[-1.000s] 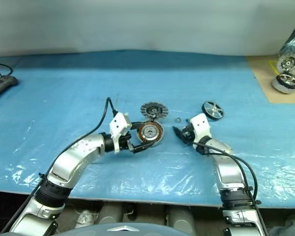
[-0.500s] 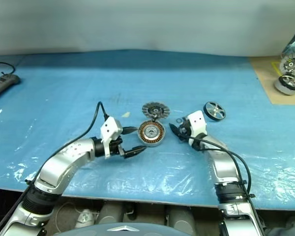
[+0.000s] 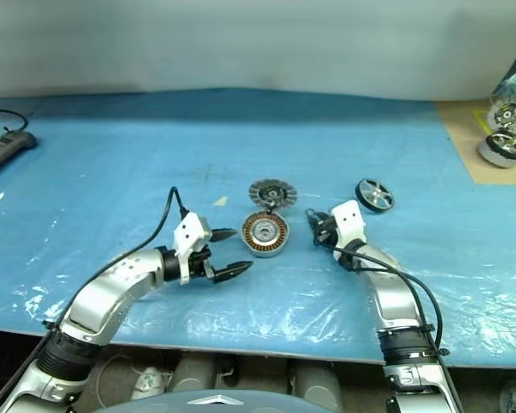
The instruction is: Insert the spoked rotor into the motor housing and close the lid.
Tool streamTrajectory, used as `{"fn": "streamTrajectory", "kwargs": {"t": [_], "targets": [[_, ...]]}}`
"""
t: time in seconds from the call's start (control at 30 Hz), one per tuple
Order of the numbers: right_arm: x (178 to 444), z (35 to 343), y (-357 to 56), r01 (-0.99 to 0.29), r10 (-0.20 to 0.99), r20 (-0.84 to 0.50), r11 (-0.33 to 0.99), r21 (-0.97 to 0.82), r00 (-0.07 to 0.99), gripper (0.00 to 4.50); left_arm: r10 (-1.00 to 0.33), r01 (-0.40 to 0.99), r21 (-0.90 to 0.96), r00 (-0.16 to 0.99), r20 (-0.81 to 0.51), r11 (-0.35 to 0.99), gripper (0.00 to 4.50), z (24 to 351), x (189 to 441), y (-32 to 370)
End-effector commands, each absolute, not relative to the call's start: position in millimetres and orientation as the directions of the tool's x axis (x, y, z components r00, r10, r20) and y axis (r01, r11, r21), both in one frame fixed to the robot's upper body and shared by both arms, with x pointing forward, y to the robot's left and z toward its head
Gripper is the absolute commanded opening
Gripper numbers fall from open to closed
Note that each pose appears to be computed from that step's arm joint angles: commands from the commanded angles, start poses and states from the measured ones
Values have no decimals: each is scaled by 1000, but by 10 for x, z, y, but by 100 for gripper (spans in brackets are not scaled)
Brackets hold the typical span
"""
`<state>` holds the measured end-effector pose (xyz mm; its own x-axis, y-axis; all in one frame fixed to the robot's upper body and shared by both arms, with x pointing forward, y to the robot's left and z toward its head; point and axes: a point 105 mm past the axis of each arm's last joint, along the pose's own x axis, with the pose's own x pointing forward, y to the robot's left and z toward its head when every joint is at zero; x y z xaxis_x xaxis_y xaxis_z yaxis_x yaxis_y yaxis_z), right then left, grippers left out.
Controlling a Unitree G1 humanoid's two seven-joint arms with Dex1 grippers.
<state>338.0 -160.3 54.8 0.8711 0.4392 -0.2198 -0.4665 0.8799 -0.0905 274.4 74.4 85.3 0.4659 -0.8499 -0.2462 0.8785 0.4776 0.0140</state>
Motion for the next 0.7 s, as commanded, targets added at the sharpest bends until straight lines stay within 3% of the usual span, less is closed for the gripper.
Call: {"fn": "streamTrajectory", "kwargs": {"t": [0.03,0.33,0.47,0.57,0.7], "targets": [[3361,461,-1630,-454,423,-254,888,-77,870,111,-865,887,55,460,-198,459,450,1045,2728,709],[3379,489,-1667,-456,430,-254,888,-54,866,111,-865,887,53,459,-202,458,450,1041,2865,613],[3393,455,-1646,-463,427,-274,883,-82,862,200,-867,889,51,456,-201,456,450,1020,2871,598],[3452,453,-1630,-447,410,-275,890,-85,870,302,-869,891,53,452,-201,451,450,1028,2857,587],[3483,448,-1625,-442,404,-274,892,-91,873,302,-868,891,59,452,-206,450,450,1016,2860,609]]}}
